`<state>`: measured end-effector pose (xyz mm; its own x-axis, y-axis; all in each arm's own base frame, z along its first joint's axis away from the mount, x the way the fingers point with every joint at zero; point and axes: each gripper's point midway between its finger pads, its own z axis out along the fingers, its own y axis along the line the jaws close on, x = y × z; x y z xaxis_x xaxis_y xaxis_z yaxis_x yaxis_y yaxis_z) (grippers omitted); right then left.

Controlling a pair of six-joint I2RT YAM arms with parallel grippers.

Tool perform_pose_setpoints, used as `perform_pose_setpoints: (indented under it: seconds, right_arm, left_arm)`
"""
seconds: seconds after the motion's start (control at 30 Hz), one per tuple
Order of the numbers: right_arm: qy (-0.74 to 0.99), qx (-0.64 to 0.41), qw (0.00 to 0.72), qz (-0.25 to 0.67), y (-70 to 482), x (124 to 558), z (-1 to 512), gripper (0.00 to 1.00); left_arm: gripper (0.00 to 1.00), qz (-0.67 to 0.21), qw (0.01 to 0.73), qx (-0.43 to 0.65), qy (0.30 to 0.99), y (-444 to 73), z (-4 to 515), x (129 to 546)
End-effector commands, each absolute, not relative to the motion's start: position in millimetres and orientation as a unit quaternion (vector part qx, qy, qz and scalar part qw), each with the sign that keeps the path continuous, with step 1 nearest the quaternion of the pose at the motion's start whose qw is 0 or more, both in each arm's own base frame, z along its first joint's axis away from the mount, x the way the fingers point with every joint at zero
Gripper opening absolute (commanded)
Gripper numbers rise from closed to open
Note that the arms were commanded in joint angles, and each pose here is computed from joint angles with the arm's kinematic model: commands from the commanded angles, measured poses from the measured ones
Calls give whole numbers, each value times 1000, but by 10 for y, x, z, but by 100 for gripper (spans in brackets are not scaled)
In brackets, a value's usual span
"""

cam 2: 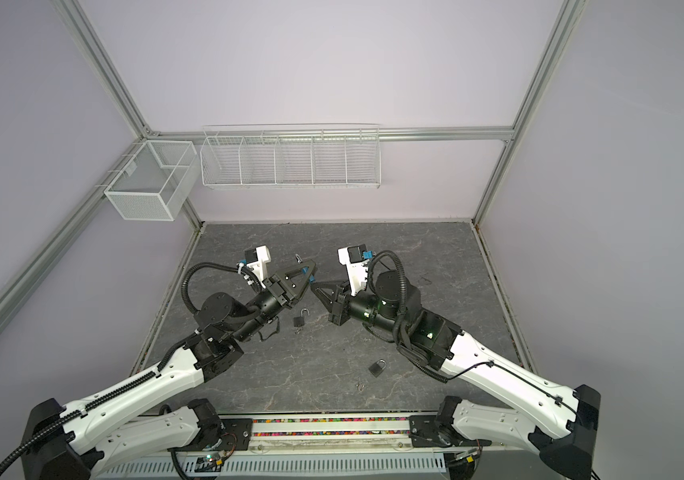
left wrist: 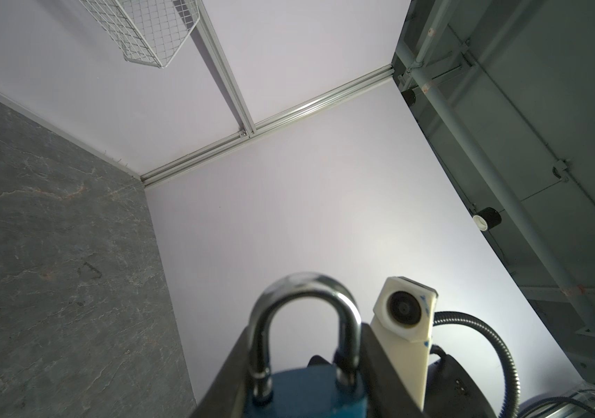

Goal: Unlock with the key

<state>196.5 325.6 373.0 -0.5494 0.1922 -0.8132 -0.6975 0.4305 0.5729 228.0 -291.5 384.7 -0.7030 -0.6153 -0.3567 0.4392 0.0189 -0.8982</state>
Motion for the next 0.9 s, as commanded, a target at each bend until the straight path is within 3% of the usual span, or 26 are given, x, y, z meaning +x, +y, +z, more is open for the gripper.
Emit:
perform_pose_setpoints:
  seconds: [0.0, 0.1, 0.17, 0.3, 0.57, 0.7, 0.87]
  right_arm:
    - [684, -176, 515, 486, 3058, 2006, 4240, 8]
    - [723, -192, 524, 408, 2969, 2122, 3976, 22]
    - [743, -197, 528, 359, 2853, 2178, 3856, 41]
    - [767, -236, 518, 296, 2777, 2213, 3757, 54]
    - [827, -273, 438, 223, 2963, 2398, 3581, 73]
    - [853, -272, 404, 188, 3045, 2517, 3432, 74]
    - [856, -276, 381, 213, 3261, 2540, 3370, 78]
  left_arm:
    - [0, -625, 418, -95, 652, -2779, 3617, 2529]
    - [0, -543, 474, -56, 691, -2667, 3628, 2605]
    - [0, -476, 507, -34, 718, -2545, 3577, 2642]
    - [0, -372, 548, 37, 749, -2447, 3353, 2688]
    - [0, -231, 624, 217, 715, -2638, 3036, 2610]
    - [0, -214, 645, 234, 695, -2676, 2967, 2636]
    - [0, -214, 656, 257, 677, -2748, 2901, 2607]
